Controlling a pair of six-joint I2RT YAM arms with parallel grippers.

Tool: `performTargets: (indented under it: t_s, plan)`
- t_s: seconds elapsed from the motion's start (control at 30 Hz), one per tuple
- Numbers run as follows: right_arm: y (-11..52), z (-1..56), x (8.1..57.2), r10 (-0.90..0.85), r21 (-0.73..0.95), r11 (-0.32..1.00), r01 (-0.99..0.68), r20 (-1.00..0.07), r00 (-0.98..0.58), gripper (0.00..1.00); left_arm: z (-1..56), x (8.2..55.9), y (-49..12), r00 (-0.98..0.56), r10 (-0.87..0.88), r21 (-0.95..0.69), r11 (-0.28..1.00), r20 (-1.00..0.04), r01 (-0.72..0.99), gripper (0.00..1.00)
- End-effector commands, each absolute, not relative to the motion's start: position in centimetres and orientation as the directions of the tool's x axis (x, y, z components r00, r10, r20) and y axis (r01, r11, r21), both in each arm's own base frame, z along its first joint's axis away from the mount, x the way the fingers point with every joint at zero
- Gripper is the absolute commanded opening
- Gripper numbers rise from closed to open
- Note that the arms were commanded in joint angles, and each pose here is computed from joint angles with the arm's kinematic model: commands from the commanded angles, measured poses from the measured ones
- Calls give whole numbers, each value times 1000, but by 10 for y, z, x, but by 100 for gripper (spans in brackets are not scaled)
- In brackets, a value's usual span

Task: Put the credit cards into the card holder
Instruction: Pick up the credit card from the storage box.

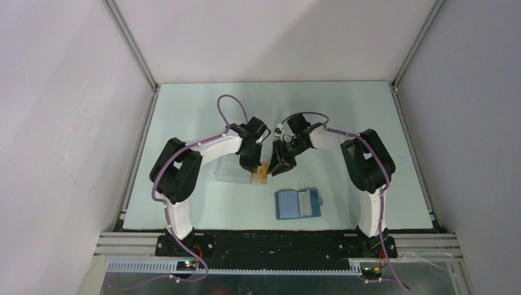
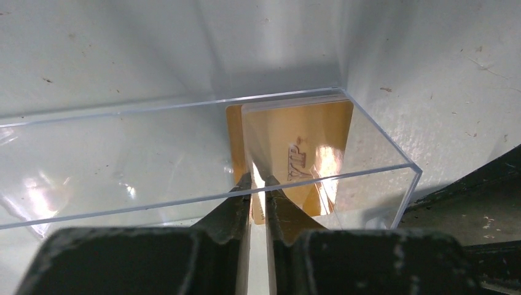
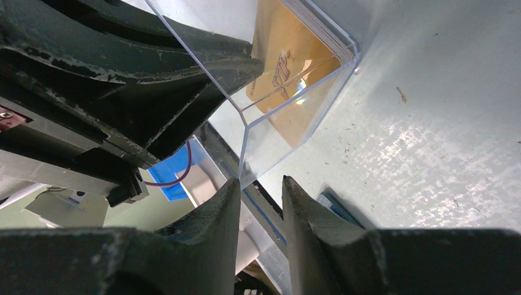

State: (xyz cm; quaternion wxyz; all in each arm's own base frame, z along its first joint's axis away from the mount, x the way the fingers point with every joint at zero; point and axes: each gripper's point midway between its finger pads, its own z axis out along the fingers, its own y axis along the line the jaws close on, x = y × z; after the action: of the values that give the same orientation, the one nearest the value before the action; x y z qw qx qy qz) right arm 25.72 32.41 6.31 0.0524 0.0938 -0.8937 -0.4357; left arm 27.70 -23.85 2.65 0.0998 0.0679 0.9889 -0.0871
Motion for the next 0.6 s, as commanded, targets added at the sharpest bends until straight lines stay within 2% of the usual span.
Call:
performTargets:
  t_s: [0.0,0.3,0.57]
  plan:
    - [325,43,250,-239,754,643,-137,27,-971,35,37,282,-258,-963,117,-233,957,-242,175,13]
    - [326,42,250,-241,754,642,-138,28,-970,35,68,284,-268,-952,88,-293,939,-294,177,8]
    - [327,42,249,-242,754,642,-137,30,-970,35,83,282,-274,-948,78,-331,926,-310,184,7]
